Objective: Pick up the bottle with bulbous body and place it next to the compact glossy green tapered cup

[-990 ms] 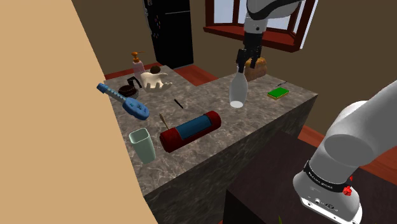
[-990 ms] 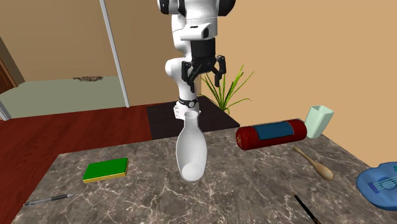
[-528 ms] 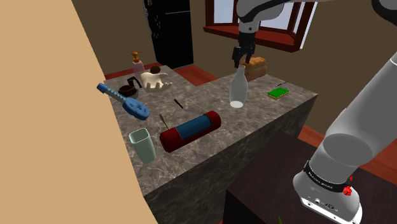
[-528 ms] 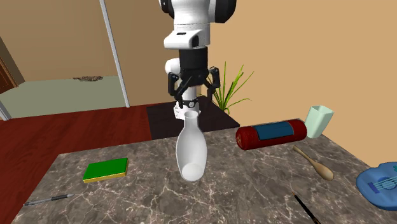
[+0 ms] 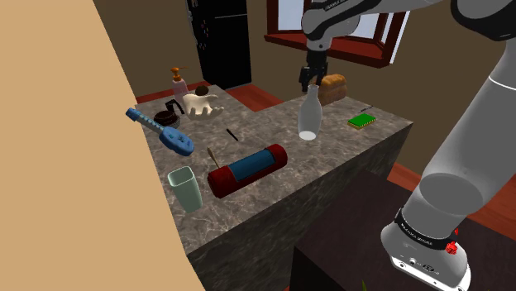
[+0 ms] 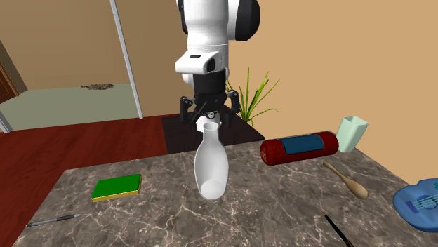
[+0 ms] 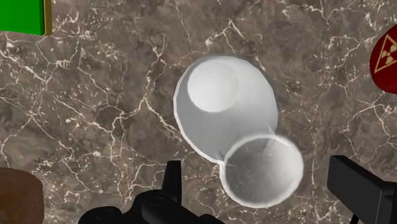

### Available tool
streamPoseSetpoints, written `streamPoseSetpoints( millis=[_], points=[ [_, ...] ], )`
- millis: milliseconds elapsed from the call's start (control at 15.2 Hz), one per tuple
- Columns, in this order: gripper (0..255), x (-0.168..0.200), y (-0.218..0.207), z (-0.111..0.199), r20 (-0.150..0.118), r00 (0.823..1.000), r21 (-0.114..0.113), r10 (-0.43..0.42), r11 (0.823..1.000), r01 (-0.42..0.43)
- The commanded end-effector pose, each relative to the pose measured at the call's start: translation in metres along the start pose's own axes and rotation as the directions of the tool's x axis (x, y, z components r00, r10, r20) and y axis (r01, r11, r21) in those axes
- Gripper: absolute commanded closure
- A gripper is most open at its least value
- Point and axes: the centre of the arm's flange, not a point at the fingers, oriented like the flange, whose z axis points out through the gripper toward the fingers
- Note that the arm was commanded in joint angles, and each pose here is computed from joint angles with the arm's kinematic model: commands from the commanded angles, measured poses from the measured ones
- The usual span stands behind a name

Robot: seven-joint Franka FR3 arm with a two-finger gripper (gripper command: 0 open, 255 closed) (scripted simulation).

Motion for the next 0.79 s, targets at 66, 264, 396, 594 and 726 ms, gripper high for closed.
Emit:
streamPoseSetpoints(
  millis=[66,264,396,594,726],
  points=[
    [0,0.0005,0.0002,0.0130,-0.001,1.000,0.000,0.000,1.000,0.000],
    [0,0.0005,0.0002,0.0130,-0.001,1.000,0.000,0.000,1.000,0.000],
    [0,0.0005,0.0002,0.0130,-0.001,1.000,0.000,0.000,1.000,0.000],
    [0,0.0005,0.0002,0.0130,-0.001,1.000,0.000,0.000,1.000,0.000],
    [255,0.0005,0.0002,0.0130,-0.001,1.000,0.000,0.000,1.000,0.000]
  ],
)
